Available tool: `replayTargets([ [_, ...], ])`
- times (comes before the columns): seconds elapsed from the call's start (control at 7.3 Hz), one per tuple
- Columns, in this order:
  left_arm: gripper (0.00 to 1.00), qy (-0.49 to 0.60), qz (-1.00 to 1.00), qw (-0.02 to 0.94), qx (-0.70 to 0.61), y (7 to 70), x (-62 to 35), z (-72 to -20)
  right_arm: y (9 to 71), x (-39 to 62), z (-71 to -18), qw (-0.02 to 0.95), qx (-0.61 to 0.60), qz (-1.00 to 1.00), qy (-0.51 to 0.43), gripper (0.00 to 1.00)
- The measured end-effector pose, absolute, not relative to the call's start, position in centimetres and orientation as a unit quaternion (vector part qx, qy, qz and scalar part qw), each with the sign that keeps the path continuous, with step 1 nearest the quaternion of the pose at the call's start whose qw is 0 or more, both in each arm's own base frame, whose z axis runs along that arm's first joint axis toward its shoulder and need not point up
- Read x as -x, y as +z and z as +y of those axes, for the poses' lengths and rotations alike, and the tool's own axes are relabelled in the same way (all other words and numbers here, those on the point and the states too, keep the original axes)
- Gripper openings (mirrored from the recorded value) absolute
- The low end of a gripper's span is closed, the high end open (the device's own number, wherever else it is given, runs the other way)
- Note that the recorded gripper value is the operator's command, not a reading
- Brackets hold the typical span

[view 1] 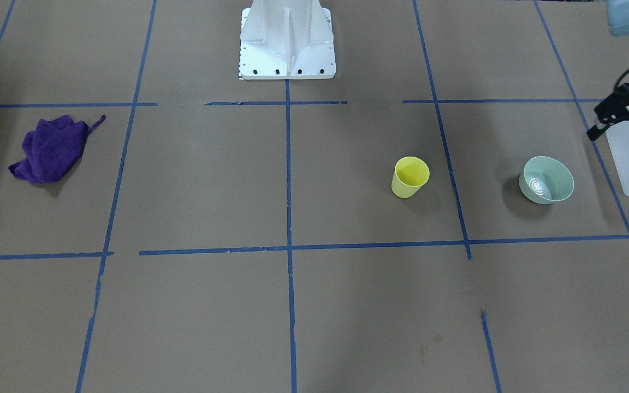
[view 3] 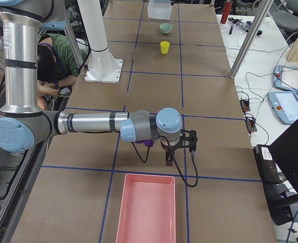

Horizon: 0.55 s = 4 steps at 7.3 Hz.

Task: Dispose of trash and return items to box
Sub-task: 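Reach the left gripper toward the yellow cup and grasp it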

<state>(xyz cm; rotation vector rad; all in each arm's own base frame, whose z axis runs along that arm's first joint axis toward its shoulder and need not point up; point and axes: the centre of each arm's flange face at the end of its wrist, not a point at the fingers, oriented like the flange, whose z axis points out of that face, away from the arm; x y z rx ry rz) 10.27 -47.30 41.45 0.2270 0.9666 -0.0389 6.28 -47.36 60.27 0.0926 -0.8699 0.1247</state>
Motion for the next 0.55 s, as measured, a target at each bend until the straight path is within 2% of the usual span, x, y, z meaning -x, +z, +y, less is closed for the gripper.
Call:
replayTargets([
  [0.55,1.00,-0.079,0.477,0.869,-0.103,33.9,-26.8,-43.3,60.3,-6.1,-47.3,0.904,-0.045,-0.422,0.059,1.00],
])
